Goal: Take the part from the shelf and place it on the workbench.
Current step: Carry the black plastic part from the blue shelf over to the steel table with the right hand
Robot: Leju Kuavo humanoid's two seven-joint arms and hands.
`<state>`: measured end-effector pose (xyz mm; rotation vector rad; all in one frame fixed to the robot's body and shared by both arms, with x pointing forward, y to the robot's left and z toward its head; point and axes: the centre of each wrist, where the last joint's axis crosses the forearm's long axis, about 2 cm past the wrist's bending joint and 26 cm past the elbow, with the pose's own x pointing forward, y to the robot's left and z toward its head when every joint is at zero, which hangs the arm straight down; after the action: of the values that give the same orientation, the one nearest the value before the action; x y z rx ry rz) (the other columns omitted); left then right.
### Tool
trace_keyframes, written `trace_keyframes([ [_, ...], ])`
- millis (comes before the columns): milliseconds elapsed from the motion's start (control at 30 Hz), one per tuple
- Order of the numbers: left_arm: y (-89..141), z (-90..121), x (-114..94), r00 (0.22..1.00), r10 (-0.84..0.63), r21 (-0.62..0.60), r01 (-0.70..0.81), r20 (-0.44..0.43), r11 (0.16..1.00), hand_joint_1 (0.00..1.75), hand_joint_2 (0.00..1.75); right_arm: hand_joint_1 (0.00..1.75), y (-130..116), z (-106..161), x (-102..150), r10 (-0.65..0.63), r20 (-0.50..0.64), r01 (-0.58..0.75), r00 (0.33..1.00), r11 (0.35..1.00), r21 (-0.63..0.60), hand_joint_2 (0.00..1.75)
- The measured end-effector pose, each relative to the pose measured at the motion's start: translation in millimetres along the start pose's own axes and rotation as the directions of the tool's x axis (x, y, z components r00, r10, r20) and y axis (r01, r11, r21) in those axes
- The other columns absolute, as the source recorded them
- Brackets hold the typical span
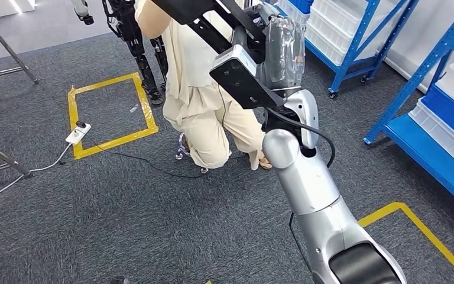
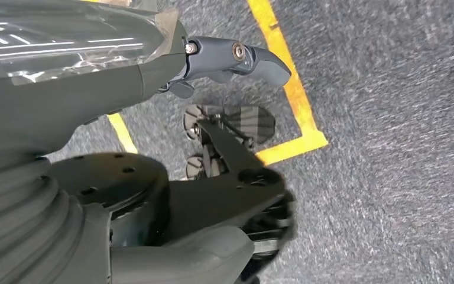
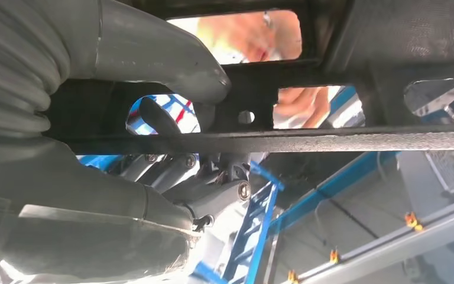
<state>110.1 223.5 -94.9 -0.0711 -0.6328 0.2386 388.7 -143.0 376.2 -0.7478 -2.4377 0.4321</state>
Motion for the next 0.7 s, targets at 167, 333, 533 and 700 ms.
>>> trace_keyframes([
  [167,-0.7,-0.2,0.6,1.000,0.007,0.002,-0.007,0.001,1.000,0.00,1.75,1.75,4.4,-2.2,5.9,-0.029,-0.007,0.029,1.000,1.000,0.001,1.75],
  [333,0.2,-0.1,0.3,1.000,0.011,0.013,-0.012,0.002,1.000,0.00,1.75,1.75,7.0,-5.4,9.7,-0.052,-0.005,0.052,0.999,0.999,0.009,1.75],
  [533,1.6,-0.3,0.7,1.000,0.015,0.021,-0.015,0.005,1.000,0.00,1.75,1.75,11.1,-5.3,5.1,-0.064,-0.009,0.064,0.998,0.998,0.026,1.75],
  [700,2.4,0.0,-0.1,1.000,0.019,0.028,-0.019,0.004,0.999,0.00,1.75,1.75,13.1,-7.1,4.7,-0.072,-0.004,0.072,0.997,0.997,0.032,1.75],
])
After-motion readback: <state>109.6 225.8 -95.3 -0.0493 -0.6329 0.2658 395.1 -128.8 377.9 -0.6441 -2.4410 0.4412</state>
